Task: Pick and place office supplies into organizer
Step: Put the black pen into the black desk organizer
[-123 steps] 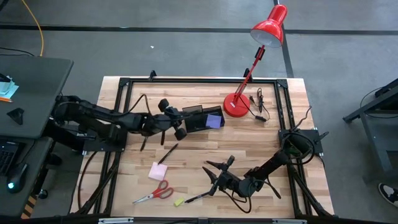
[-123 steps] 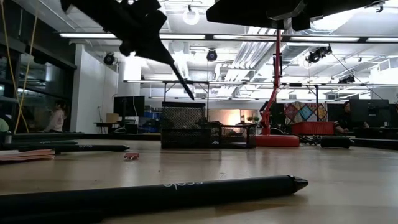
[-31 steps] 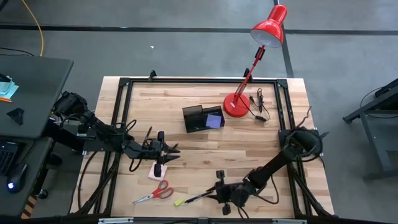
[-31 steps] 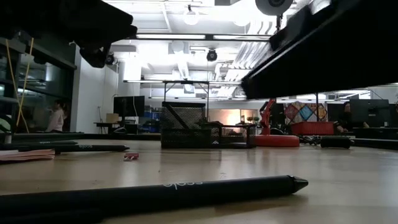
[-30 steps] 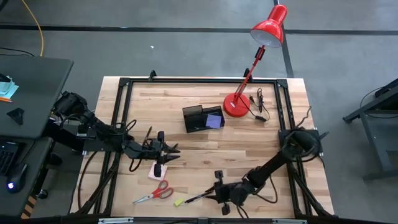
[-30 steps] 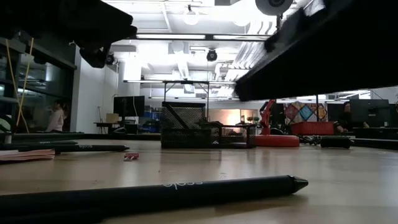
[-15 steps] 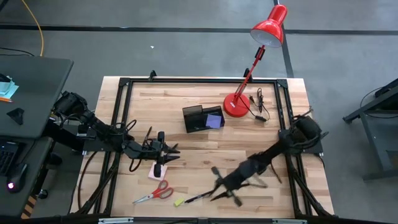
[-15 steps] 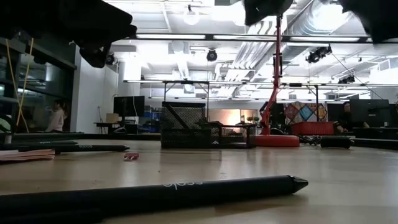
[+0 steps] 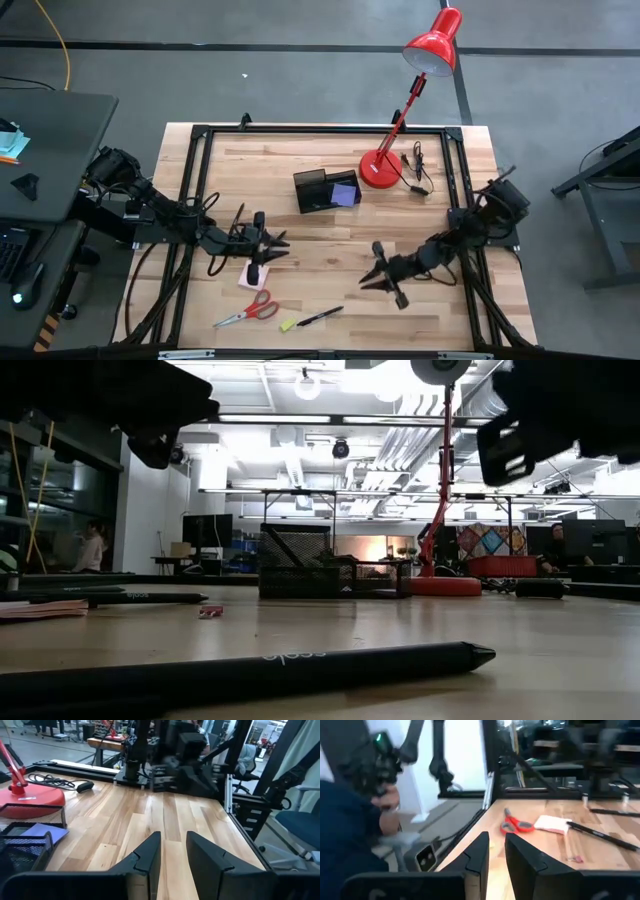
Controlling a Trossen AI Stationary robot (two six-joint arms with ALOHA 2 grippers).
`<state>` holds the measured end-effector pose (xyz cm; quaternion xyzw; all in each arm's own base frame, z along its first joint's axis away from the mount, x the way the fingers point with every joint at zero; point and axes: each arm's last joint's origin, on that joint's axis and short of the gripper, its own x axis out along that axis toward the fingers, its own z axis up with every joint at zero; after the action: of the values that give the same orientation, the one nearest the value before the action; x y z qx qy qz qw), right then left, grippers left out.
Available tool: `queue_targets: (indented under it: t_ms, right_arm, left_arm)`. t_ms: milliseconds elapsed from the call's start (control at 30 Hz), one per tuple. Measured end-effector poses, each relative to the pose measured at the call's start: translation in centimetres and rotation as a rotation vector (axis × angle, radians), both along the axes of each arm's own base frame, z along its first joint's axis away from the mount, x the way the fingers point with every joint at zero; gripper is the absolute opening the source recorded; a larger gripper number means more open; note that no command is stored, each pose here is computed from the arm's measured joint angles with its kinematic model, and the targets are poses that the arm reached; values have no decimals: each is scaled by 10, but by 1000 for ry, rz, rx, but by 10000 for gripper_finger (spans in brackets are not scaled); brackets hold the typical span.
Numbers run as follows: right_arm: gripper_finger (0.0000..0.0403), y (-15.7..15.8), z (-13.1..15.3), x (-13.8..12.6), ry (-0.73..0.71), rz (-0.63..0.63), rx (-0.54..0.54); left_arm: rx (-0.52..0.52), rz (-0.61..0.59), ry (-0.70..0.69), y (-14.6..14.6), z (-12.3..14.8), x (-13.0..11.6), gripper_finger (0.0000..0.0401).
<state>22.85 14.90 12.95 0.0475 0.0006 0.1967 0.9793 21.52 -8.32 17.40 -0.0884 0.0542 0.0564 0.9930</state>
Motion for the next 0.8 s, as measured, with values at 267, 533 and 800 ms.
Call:
queue_targets:
  t_ms: [267, 533, 800]
  right_arm:
    - [57, 10, -12, 15, 210, -76, -68]
    - [58, 20, -11, 22, 232, 9, -30]
    - [78, 40, -27, 44, 226, 17, -36]
  left_arm:
    - [6, -12, 41, 0, -4, -1, 83]
    - [-16, -13, 47, 0, -5, -1, 83]
    - [-17, -13, 46, 0, -5, -1, 83]
